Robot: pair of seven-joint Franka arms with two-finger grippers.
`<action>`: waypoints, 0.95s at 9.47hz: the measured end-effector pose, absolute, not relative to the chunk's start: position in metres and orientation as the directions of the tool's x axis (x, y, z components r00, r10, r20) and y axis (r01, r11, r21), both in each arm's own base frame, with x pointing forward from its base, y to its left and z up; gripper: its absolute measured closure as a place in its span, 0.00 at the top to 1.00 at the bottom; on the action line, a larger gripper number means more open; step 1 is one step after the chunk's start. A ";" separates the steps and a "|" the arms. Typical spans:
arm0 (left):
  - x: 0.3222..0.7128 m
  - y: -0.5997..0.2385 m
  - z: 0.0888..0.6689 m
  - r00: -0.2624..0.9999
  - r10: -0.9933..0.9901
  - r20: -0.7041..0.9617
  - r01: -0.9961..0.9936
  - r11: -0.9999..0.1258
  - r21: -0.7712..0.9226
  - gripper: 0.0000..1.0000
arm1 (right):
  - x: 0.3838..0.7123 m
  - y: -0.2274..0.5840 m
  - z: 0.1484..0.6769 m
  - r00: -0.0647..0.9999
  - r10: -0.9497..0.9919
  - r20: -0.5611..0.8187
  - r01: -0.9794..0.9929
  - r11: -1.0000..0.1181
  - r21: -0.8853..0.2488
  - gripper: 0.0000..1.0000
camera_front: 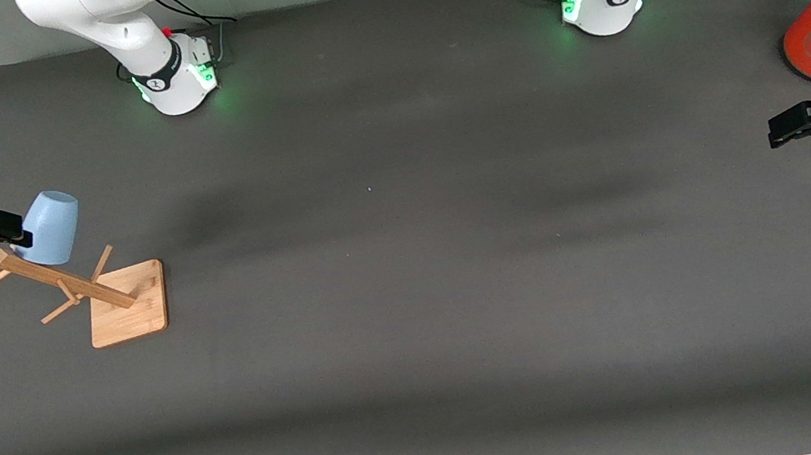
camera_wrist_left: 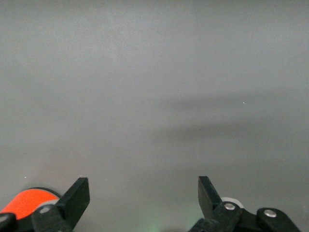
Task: Rotate and upright cup with both arms
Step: 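Move the right gripper to the light blue cup on the wooden stand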
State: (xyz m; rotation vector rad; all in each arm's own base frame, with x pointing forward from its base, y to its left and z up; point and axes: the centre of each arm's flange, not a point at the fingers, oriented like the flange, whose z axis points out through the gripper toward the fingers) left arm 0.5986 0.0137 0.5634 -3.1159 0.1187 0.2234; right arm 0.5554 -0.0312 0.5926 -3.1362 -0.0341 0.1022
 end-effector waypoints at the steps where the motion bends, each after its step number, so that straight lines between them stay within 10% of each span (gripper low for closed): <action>1: 0.599 0.012 0.562 0.986 -0.078 -0.146 -0.080 -0.997 -0.009 1.00 | 0.556 -0.031 0.592 0.998 0.022 -0.066 0.022 -1.000 -0.004 1.00; 9: 0.600 0.006 0.561 0.985 -0.090 -0.147 -0.092 -0.996 -0.007 1.00 | 0.512 -0.073 0.588 0.995 -0.051 -0.091 -0.054 -0.998 -0.026 1.00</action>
